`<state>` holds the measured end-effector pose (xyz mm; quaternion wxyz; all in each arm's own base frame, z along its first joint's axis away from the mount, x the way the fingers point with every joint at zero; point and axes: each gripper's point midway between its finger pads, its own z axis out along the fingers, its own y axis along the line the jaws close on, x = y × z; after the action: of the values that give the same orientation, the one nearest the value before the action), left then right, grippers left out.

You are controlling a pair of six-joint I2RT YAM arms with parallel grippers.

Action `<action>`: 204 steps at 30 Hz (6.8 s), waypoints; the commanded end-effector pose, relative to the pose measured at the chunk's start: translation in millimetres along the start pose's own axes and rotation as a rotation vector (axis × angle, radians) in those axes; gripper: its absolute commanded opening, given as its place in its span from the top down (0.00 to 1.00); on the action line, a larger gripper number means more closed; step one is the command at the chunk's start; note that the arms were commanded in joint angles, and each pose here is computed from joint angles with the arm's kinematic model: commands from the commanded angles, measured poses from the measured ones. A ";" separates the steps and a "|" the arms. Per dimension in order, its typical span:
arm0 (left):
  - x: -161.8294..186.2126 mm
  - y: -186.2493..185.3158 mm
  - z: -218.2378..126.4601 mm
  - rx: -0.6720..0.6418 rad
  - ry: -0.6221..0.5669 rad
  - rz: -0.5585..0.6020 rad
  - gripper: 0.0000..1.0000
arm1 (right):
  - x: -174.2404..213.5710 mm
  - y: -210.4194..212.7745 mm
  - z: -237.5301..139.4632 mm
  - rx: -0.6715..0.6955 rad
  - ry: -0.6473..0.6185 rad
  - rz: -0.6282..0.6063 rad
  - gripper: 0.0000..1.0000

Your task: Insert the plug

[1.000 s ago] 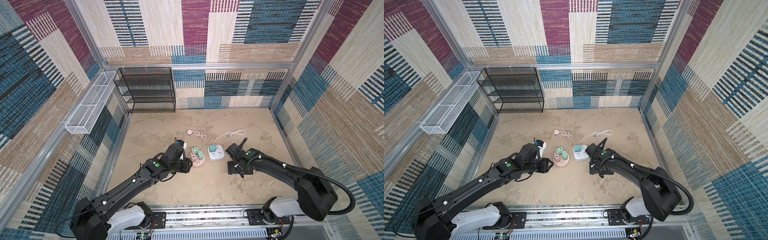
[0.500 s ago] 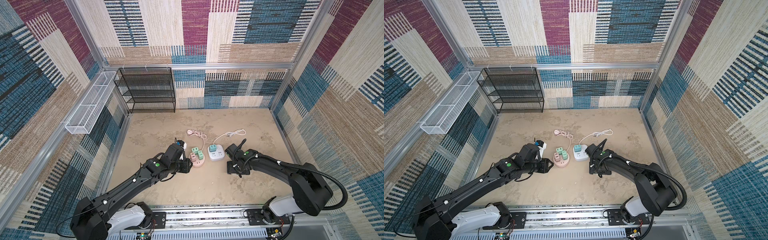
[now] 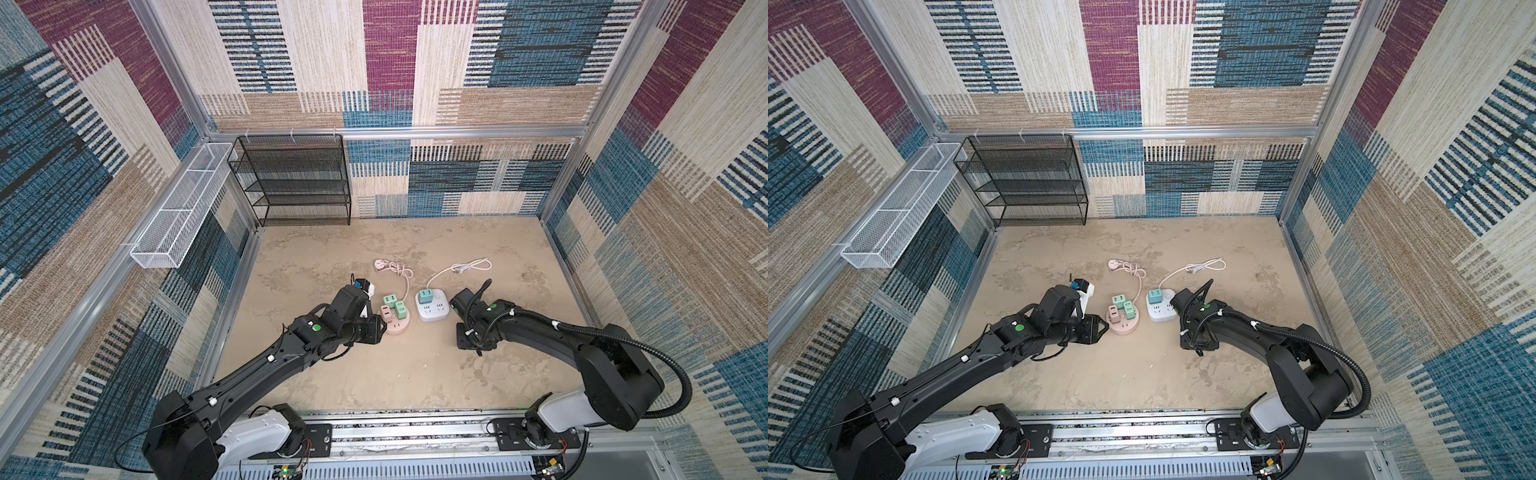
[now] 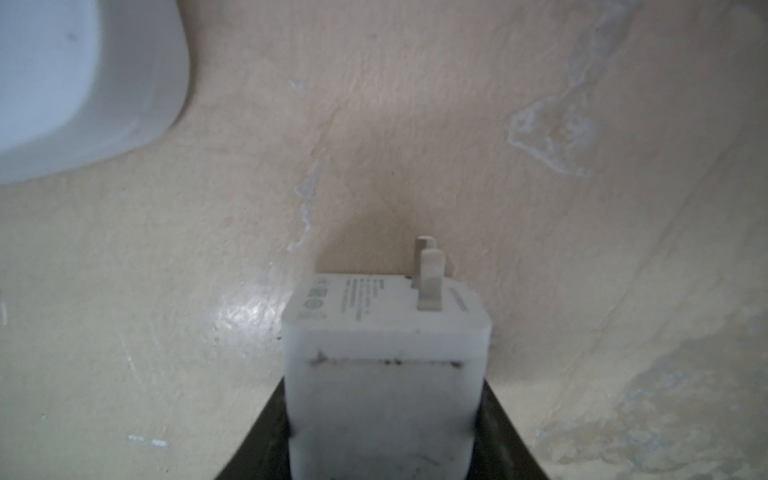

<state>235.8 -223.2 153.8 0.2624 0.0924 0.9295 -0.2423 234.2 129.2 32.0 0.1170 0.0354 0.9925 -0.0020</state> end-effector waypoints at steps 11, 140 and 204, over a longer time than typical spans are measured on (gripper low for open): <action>-14.9 -8.0 -7.8 0.015 -0.034 0.019 0.56 | -43.5 45.6 -112.2 -0.320 -0.548 -0.083 1.00; -135.9 -68.9 -112.2 1.148 -0.467 -0.517 1.00 | -74.8 153.4 -280.0 -1.277 -0.543 0.098 0.37; -104.7 -97.2 -55.9 0.839 -0.258 -0.439 0.28 | -108.5 124.3 -290.9 -1.210 -0.611 0.127 1.00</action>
<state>271.9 -288.6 318.1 0.2631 -0.0489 0.6526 -0.7089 283.8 251.6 337.1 0.3850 0.0408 0.7354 0.5562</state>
